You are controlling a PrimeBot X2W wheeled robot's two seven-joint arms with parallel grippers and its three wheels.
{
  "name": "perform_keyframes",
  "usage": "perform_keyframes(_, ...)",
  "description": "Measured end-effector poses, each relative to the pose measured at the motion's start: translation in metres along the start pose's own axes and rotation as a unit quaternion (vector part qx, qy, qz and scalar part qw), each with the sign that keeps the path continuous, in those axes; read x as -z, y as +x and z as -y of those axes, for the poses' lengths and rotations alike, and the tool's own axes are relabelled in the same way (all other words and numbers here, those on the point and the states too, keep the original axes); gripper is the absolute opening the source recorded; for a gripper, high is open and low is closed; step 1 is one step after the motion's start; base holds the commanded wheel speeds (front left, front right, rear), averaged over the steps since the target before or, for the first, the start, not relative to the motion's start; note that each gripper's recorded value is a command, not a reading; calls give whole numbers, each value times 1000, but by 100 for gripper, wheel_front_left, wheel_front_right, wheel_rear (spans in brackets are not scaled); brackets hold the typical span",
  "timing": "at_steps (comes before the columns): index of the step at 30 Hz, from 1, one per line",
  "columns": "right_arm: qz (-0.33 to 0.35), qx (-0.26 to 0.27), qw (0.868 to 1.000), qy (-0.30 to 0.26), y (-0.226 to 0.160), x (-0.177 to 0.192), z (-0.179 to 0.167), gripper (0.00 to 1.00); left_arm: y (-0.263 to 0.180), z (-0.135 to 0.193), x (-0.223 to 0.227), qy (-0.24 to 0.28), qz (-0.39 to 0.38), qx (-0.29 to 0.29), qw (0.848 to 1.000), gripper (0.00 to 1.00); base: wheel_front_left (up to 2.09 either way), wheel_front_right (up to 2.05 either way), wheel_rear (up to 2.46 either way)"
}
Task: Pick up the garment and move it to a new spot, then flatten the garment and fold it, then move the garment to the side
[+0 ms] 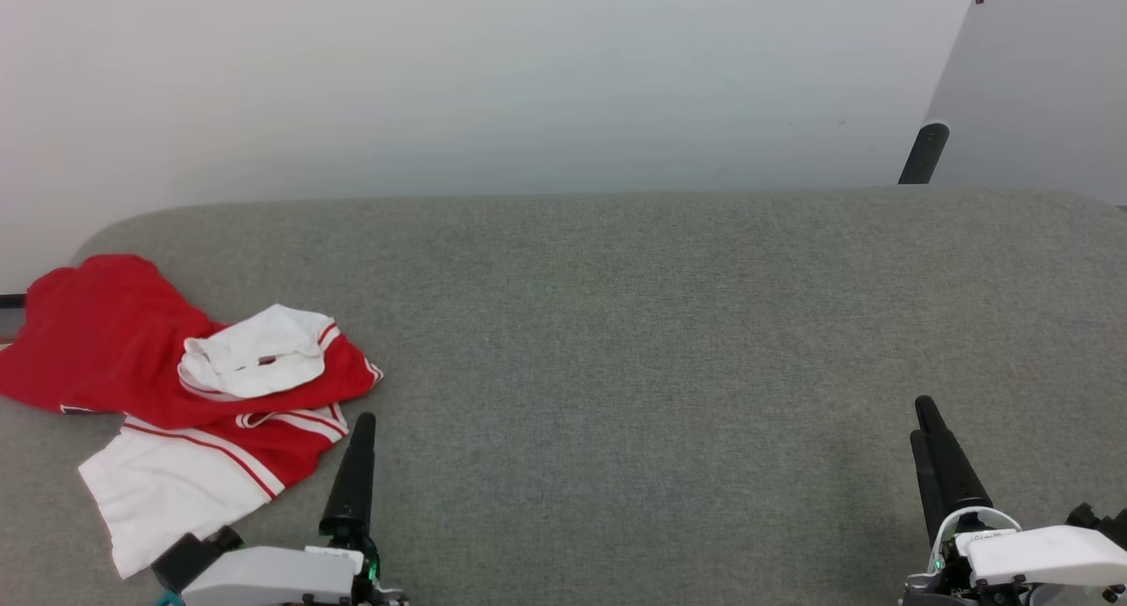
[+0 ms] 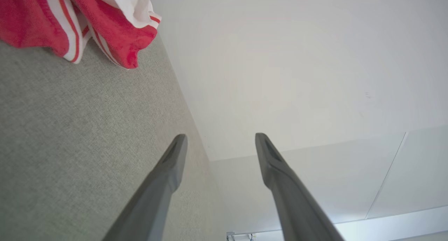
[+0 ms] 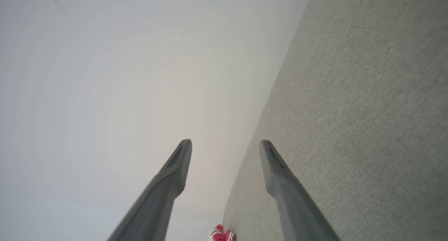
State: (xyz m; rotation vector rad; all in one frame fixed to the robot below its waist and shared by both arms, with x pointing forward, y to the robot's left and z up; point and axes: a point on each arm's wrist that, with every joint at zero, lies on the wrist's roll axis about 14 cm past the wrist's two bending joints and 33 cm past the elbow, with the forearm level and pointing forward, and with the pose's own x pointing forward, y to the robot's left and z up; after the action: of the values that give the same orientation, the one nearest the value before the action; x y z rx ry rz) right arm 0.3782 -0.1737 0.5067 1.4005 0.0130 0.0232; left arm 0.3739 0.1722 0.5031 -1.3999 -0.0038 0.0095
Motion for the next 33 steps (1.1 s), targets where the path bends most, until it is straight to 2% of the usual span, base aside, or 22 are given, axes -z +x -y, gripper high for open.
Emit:
perform_keyframes(11,-9,-24,995,-96,2,4,-12,100,-1,6,-3,95,5,13,995,100,0,0,0)
perform_keyframes(18,-13,-41,984,-174,2,6,-18,100,-2,12,-6,177,10,23,984,100,0,0,0)
perform_keyframes(25,-20,-57,962,-267,2,10,-22,100,-4,18,-7,286,12,36,958,100,0,0,0)
perform_keyframes(33,-27,-76,922,-378,1,15,-26,100,-7,22,-5,400,12,46,915,100,0,0,0)
